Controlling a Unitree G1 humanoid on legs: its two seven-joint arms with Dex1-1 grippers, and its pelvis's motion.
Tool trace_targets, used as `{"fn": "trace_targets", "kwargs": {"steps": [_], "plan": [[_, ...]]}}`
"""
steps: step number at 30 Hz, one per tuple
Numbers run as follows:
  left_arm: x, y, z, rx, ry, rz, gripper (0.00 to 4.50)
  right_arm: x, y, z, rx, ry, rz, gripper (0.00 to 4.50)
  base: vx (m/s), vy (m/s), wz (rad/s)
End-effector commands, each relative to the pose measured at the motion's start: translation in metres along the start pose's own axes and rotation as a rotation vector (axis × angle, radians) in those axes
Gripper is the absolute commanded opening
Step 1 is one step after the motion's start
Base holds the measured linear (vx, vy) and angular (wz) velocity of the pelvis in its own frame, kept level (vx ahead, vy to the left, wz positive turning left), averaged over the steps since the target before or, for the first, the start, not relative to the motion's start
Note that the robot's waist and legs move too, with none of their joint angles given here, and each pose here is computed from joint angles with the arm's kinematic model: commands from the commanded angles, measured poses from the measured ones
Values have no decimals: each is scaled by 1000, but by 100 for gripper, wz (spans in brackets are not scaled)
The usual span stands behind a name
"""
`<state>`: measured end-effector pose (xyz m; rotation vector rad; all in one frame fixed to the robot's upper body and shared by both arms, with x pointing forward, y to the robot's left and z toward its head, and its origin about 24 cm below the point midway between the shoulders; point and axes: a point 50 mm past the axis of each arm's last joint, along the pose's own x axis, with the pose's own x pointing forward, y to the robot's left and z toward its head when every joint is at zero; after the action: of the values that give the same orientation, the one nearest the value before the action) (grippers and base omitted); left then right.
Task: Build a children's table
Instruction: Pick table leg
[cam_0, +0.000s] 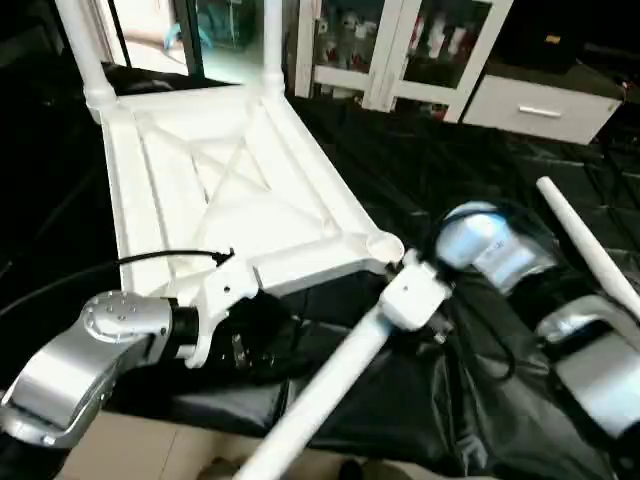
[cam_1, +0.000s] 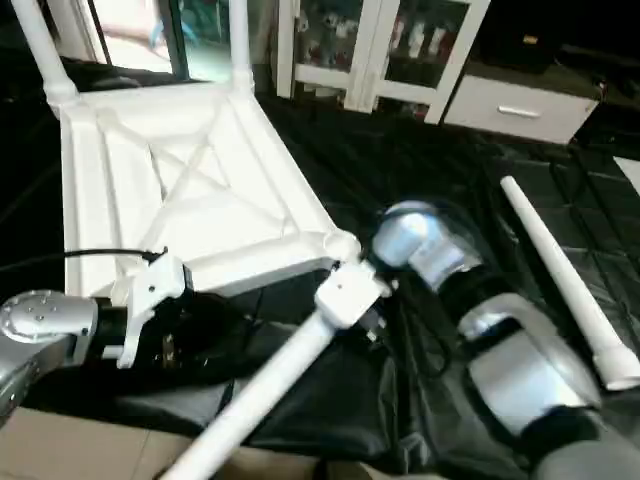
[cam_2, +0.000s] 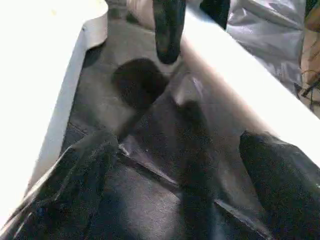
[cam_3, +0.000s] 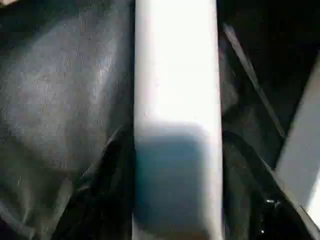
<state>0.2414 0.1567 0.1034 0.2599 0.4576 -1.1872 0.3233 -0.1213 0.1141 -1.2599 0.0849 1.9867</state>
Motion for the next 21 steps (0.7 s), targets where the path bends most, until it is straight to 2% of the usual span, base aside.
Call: {"fn": "trace_targets", "kwargs": {"steps": [1,8,10,12,13,16,19,21], "plan": [[0,3,3,16,-5,18,446,-12,7,2,-11,-1,-21,188,0,0,0],[0,7,2,23,-9,42,446,-31,24,-2,17,25,-63,188,0,0,0],[1,10,4,24,-22,62,446,-50,35,-5,82,25,-144,188,0,0,0],[1,10,4,25,-22,63,446,-57,37,-6,105,26,-178,188,0,0,0],[1,11,4,25,-21,64,446,-69,41,-8,142,32,-227,188,0,0,0],[1,12,3,24,-20,67,446,-78,44,-10,173,38,-266,188,0,0,0],[2,13,3,16,-23,78,446,-98,55,-15,251,56,-385,188,0,0,0],[2,13,3,11,-23,80,446,-103,61,-16,285,63,-421,188,0,0,0]]}}
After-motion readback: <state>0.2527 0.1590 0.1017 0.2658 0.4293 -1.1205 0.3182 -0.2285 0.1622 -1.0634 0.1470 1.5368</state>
